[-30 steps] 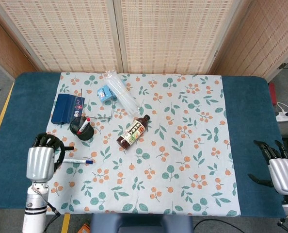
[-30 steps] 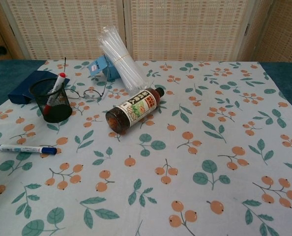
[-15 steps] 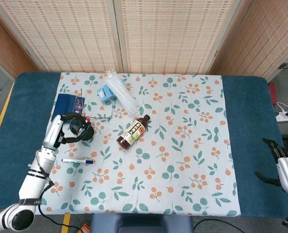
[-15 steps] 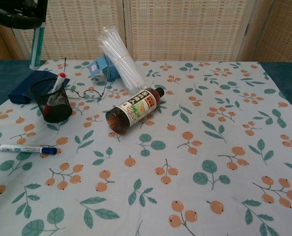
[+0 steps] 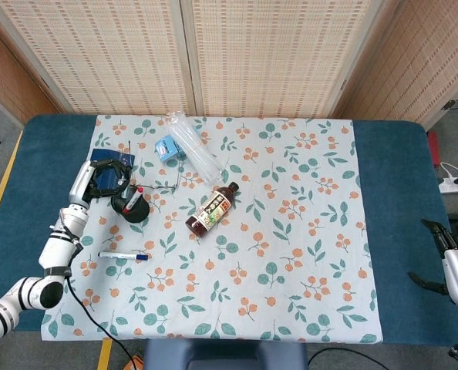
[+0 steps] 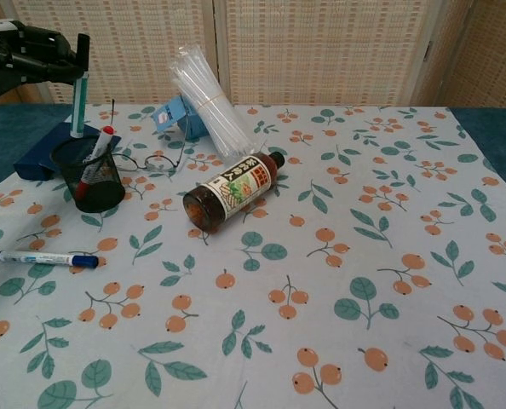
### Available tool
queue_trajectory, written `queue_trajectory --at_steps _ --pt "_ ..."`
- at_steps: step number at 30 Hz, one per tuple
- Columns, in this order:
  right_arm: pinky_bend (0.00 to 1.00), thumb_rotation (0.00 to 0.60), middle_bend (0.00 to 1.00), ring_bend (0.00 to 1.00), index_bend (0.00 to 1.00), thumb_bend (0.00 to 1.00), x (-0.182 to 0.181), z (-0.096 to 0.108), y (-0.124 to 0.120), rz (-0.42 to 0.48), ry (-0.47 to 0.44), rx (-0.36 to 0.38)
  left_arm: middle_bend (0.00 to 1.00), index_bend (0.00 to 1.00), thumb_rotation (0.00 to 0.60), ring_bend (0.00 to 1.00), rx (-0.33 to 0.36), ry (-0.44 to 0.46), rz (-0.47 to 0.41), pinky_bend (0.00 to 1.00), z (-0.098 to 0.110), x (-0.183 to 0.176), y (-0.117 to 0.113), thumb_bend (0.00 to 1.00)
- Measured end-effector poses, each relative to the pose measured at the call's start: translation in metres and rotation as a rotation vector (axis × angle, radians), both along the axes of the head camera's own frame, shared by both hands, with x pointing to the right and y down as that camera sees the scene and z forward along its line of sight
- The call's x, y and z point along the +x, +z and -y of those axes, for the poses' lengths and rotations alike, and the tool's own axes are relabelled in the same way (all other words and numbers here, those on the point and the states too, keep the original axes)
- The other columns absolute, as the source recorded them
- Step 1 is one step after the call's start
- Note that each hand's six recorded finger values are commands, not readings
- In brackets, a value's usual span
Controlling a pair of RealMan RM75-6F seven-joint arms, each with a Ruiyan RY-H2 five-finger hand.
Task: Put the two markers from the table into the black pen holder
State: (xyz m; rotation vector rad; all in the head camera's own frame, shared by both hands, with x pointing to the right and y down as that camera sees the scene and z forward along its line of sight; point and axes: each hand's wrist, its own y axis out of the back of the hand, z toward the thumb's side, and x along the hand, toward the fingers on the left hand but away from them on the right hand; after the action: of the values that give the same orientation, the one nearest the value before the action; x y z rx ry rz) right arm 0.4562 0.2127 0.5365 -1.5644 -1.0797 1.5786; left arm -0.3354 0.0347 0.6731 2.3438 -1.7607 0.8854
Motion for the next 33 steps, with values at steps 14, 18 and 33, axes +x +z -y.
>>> queue_trajectory --at_steps 14,18,33 --pt "0.04 0.600 0.16 0.25 0.15 0.00 0.001 0.000 0.002 -0.007 0.008 -0.010 0.70 0.65 0.600 0.31 -0.051 -0.018 -0.047 0.25 -0.018 0.006 0.041 0.34" --pt "0.03 0.600 0.16 0.25 0.17 0.00 0.002 -0.001 0.004 -0.008 0.012 -0.022 0.66 0.62 0.600 0.28 -0.040 -0.018 -0.032 0.24 -0.022 0.007 0.048 0.34" --pt "0.02 0.600 0.16 0.25 0.21 0.00 -0.007 -0.003 0.000 0.028 -0.017 -0.024 0.15 0.24 0.600 0.00 0.149 0.309 0.334 0.10 -0.035 0.025 0.019 0.34"
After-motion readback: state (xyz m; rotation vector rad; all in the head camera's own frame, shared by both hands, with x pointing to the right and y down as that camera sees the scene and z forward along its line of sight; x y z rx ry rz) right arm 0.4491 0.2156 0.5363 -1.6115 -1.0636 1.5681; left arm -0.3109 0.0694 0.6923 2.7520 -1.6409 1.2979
